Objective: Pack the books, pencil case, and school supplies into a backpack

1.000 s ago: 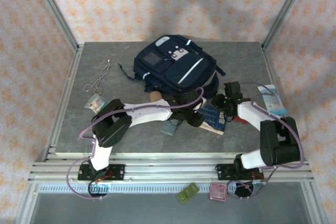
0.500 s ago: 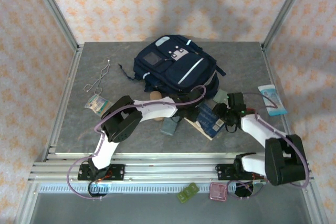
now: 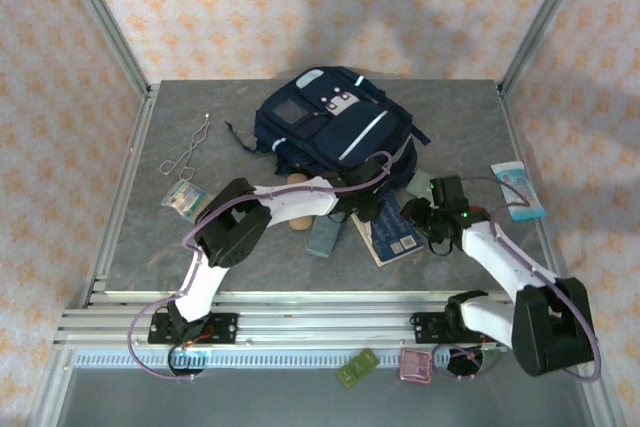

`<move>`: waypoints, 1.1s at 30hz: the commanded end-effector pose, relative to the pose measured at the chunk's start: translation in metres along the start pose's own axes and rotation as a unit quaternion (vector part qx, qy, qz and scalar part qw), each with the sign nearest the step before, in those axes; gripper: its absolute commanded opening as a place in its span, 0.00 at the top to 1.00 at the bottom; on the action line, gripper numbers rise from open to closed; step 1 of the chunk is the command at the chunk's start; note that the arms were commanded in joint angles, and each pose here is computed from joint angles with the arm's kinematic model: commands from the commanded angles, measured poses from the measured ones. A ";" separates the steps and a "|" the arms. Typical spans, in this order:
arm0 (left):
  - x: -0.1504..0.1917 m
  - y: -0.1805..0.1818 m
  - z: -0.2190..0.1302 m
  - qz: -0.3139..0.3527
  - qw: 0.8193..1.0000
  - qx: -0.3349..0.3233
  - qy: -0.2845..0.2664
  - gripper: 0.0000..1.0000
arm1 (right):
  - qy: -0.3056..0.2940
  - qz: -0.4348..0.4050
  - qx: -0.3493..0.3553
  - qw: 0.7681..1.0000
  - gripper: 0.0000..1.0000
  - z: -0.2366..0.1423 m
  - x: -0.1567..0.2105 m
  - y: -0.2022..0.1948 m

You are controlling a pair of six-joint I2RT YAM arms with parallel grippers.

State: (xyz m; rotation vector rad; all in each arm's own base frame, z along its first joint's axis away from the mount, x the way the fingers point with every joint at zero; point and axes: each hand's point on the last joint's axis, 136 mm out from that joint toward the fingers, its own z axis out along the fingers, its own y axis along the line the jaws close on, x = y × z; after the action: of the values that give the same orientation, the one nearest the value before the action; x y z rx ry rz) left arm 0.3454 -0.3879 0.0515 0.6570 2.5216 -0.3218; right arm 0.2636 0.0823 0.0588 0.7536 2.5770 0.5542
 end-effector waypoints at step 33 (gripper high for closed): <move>0.082 -0.010 0.013 -0.043 0.988 0.005 0.148 0.64 | 0.065 -0.066 -0.074 0.993 0.50 0.033 0.013 0.016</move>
State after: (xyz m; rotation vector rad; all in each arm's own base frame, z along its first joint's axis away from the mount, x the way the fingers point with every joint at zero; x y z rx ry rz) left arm 0.2962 -0.3924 0.0311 0.5972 2.7379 -0.4546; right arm 0.2851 0.0894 0.0295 0.5789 2.6302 0.6041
